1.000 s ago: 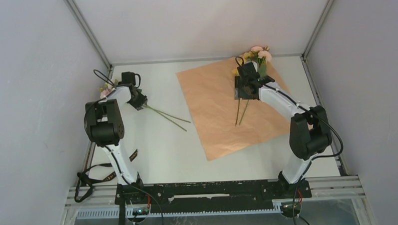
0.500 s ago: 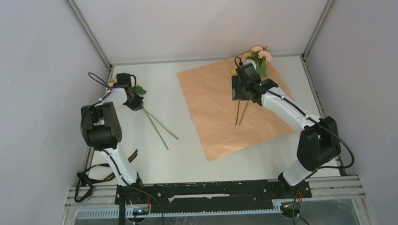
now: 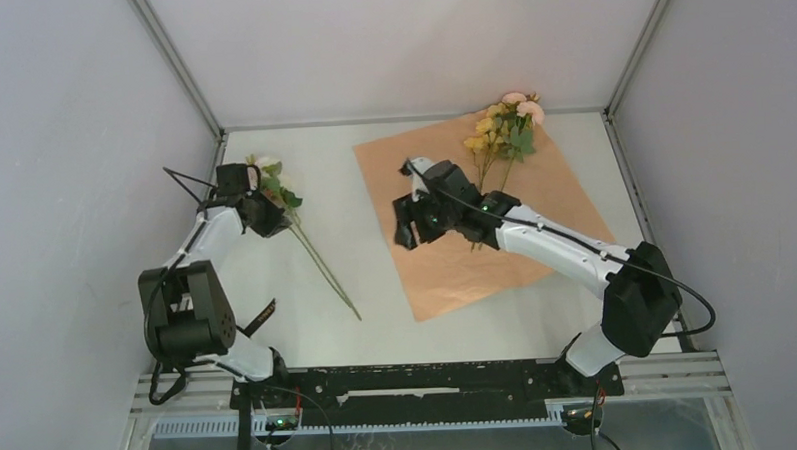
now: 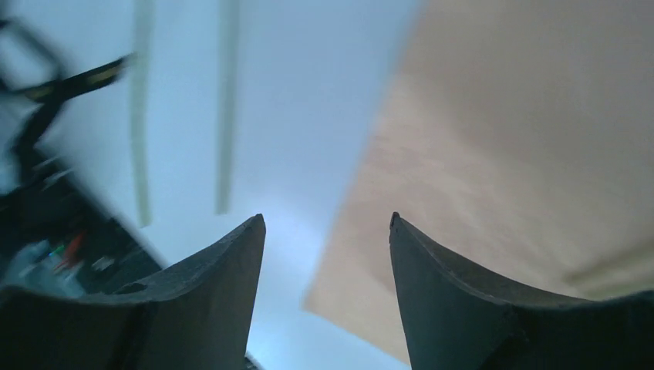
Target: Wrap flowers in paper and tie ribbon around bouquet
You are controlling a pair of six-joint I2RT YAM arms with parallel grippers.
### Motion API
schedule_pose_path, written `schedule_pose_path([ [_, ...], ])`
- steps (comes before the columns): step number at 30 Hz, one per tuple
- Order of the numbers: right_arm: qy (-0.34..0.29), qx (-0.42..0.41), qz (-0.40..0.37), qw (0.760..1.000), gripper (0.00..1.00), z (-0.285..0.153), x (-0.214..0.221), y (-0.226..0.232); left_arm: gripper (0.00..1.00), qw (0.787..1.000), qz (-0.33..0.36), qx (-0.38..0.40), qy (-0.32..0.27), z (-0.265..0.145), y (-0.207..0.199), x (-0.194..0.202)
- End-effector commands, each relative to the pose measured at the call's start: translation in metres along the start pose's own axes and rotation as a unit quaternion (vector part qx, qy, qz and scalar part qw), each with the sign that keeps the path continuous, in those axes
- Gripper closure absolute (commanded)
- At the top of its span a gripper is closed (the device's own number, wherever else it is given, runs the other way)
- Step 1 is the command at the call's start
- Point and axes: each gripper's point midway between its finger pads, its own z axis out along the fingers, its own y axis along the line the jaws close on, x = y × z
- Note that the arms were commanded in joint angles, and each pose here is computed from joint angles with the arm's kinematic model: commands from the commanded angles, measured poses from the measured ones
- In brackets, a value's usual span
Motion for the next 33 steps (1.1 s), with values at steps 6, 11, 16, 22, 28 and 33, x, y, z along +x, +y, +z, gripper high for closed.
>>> schedule_pose_path([
  [6,-0.108,-0.365,0.003,0.925,0.03,0.004,-0.062,0.182,1.0,0.97,0.106,0.196,-0.101,-0.1,-0.088,-0.002],
  [11,-0.088,-0.389,0.034,0.916,0.0,0.04,-0.072,0.214,1.0,0.966,0.119,0.214,-0.086,-0.107,-0.096,0.02],
  [16,-0.065,-0.356,0.042,0.931,0.15,0.075,-0.064,0.216,1.0,0.961,0.119,0.24,-0.063,-0.114,-0.105,0.035],
  [22,-0.053,-0.336,0.061,0.938,1.0,0.079,-0.058,0.203,0.97,0.966,0.123,0.22,-0.06,-0.107,-0.095,0.038],
  [28,-0.084,-0.112,0.135,0.981,1.0,0.068,-0.058,0.062,0.19,0.989,0.1,0.067,-0.082,-0.049,-0.039,0.019],
  [33,-0.066,0.107,0.15,0.981,1.0,0.061,-0.039,-0.07,0.16,0.994,0.095,-0.011,-0.056,0.003,-0.018,0.015],
])
